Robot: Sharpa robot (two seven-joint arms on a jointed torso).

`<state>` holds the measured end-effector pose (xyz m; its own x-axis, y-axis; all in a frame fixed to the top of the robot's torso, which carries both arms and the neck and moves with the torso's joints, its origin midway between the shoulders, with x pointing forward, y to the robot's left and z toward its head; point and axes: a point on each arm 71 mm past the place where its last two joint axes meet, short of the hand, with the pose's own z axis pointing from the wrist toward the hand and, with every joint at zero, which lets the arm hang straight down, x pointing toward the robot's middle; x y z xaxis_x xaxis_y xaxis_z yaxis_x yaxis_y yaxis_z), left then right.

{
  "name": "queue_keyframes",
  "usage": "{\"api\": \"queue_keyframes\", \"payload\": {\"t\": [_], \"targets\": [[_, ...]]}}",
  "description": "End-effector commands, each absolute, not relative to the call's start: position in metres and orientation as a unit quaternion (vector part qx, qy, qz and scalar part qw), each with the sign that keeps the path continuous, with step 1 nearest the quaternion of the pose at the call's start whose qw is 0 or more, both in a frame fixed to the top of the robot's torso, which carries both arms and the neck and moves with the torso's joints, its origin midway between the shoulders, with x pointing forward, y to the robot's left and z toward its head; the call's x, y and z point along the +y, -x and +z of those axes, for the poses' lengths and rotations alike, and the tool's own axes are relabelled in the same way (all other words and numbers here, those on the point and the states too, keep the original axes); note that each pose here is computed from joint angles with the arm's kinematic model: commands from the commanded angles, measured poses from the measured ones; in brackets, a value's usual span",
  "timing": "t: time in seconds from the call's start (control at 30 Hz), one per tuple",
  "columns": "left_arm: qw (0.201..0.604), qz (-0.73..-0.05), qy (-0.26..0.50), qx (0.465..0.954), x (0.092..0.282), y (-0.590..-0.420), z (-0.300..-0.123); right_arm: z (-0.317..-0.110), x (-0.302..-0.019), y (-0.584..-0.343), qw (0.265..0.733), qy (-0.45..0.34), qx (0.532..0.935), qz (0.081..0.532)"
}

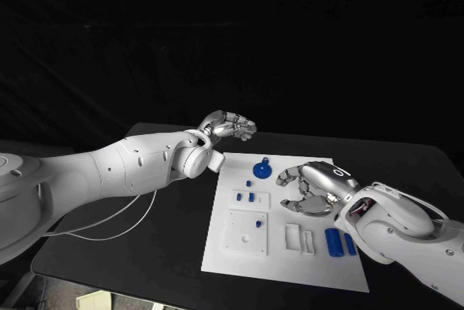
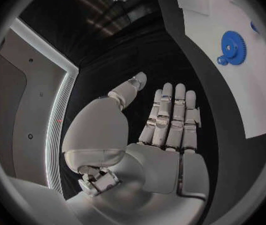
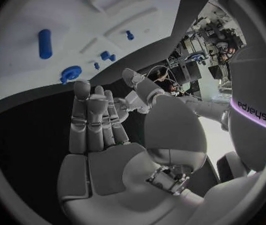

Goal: Assemble the parts on the task board

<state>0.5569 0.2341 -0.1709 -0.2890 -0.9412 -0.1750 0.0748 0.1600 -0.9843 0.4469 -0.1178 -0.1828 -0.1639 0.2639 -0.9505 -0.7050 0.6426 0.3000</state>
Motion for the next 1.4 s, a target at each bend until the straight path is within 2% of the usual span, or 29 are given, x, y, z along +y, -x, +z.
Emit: {"api": "queue_keyframes", "payload": {"t": [0.03, 0.13, 0.3, 0.57, 0.93, 1.4], "targets": [[0.468, -0.544, 0.36, 0.596, 0.232, -0.557, -0.17, -0.184, -0.13, -0.458, 0.619, 0.182, 0.68, 0.349], [0.467, -0.545, 0.36, 0.597, 0.232, -0.557, -0.17, -0.184, -0.143, -0.471, 0.627, 0.176, 0.686, 0.325], [0.467, -0.545, 0.36, 0.596, 0.232, -0.558, -0.17, -0.19, -0.158, -0.478, 0.62, 0.178, 0.706, 0.292], [0.467, -0.545, 0.36, 0.596, 0.232, -0.558, -0.17, -0.201, -0.165, -0.484, 0.601, 0.188, 0.734, 0.255], [0.468, -0.544, 0.36, 0.596, 0.233, -0.558, -0.17, -0.209, -0.162, -0.481, 0.579, 0.199, 0.751, 0.249], [0.468, -0.544, 0.36, 0.596, 0.233, -0.558, -0.17, -0.211, -0.155, -0.478, 0.575, 0.207, 0.748, 0.259]]}}
